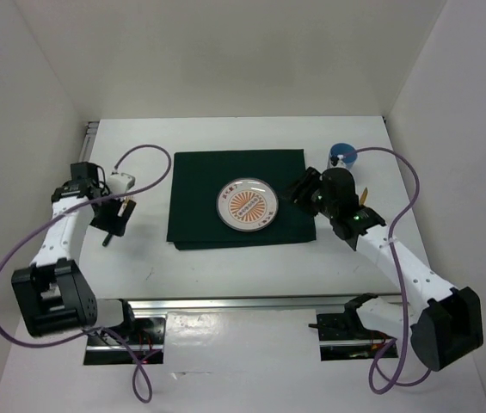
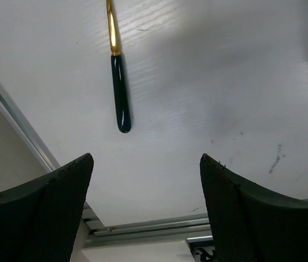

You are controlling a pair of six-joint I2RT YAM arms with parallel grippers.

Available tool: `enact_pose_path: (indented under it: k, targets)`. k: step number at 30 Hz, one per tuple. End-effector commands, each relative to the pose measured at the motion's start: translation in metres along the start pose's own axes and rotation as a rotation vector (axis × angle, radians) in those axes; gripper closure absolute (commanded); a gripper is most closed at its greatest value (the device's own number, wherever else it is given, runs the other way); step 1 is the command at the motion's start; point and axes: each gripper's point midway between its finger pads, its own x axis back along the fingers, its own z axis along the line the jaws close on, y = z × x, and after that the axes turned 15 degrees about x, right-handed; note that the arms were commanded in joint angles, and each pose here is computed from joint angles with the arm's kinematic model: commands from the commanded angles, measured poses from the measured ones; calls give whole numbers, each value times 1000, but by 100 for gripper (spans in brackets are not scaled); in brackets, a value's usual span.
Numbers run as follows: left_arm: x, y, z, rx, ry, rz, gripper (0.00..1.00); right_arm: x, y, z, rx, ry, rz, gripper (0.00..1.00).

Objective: Set the dinner table for one person

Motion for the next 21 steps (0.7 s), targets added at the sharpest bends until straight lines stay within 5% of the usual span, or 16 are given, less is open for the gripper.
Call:
enact_pose_path:
  k: [1, 9, 21]
  targets:
    - [-31, -3, 37, -60, 159, 116, 15, 2, -5, -8, 91, -64, 30, 42]
    - [-63, 23, 63, -71, 226, 126, 13, 5, -15, 12, 180, -29, 41, 42]
    - [-101, 15, 40, -43, 58, 223, 13, -1, -18, 9, 225, -47, 52, 42]
